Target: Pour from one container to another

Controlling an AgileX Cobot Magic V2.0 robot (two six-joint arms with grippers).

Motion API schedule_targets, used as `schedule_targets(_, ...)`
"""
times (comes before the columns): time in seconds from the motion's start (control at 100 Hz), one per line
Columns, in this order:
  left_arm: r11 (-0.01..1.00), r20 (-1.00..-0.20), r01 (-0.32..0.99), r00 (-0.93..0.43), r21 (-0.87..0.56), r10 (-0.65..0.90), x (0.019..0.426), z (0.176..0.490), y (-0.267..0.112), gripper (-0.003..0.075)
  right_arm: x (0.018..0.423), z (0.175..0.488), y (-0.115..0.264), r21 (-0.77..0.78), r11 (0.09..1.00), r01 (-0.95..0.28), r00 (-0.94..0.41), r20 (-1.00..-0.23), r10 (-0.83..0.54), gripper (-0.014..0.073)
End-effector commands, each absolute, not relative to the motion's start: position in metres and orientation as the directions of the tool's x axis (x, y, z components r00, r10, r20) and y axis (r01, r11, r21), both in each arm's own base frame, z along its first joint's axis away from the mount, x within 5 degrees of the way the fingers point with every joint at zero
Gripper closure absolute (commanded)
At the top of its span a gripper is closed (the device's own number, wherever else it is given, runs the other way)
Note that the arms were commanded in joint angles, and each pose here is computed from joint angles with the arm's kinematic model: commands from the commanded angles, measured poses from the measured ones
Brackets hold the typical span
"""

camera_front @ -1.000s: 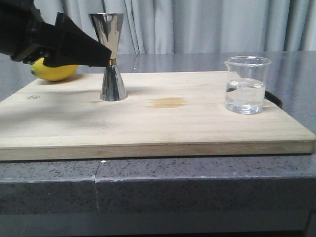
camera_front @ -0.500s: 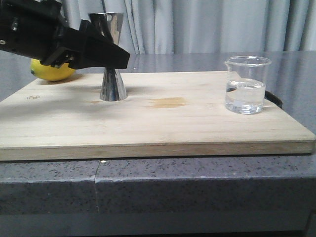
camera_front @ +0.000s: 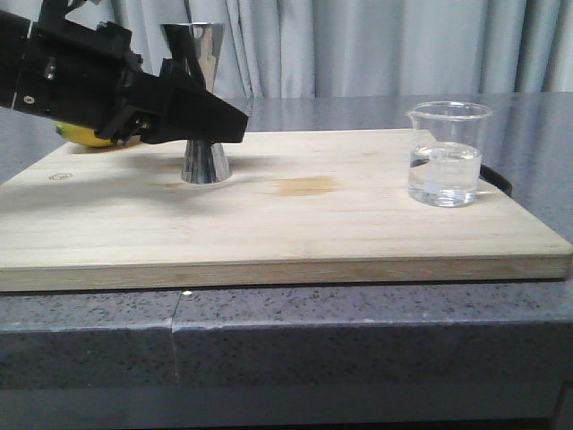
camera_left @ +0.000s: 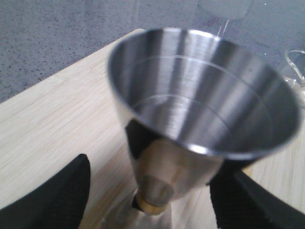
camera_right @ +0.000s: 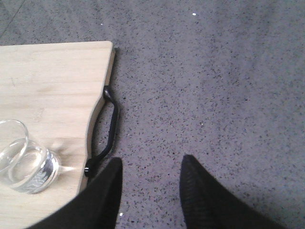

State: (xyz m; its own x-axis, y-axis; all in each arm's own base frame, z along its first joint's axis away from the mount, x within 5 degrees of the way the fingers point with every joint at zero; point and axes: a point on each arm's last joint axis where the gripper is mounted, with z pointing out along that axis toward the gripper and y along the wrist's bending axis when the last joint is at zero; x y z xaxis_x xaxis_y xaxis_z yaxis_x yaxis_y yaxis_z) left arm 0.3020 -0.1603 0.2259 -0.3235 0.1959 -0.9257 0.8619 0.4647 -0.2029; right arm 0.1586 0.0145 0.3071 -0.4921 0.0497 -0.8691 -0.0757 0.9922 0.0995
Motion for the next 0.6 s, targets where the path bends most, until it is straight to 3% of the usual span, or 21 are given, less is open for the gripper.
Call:
schedule_targets(0.0, 0.425, -0.956, 0.882, -0.272, -0.203, 0.109, 0.3001, 0.2508, -0.1655, 0.0297, 0.1624, 0.321, 0.0143, 0.095, 0.992, -0.078, -0.405, -0.913, 0.055, 0.0337)
schedule_targets(0.27, 0.427, -0.956, 0.881, -0.273, -0.202, 0.11, 0.3003, 0.2507, -0.1654, 0.0488, 0.1624, 0.321, 0.0143, 0.095, 0.992, -0.078, -0.405, -0.913, 0.055, 0.0337)
schedule_targets(0.53, 0.424, -0.956, 0.883, -0.272, -0.203, 0.108, 0.3001, 0.2509, -0.1655, 0.0741, 0.1623, 0.3204, 0.015, 0.095, 0.992, -0.083, -0.407, -0.912, 0.053, 0.0337)
schedule_targets(0.59, 0.424, -0.956, 0.882, -0.275, -0.206, 0.107, 0.3001, 0.2509, -0.1655, 0.0739, 0.162, 0.3205, 0.0176, 0.082, 0.991, -0.104, -0.406, -0.913, 0.033, 0.0337)
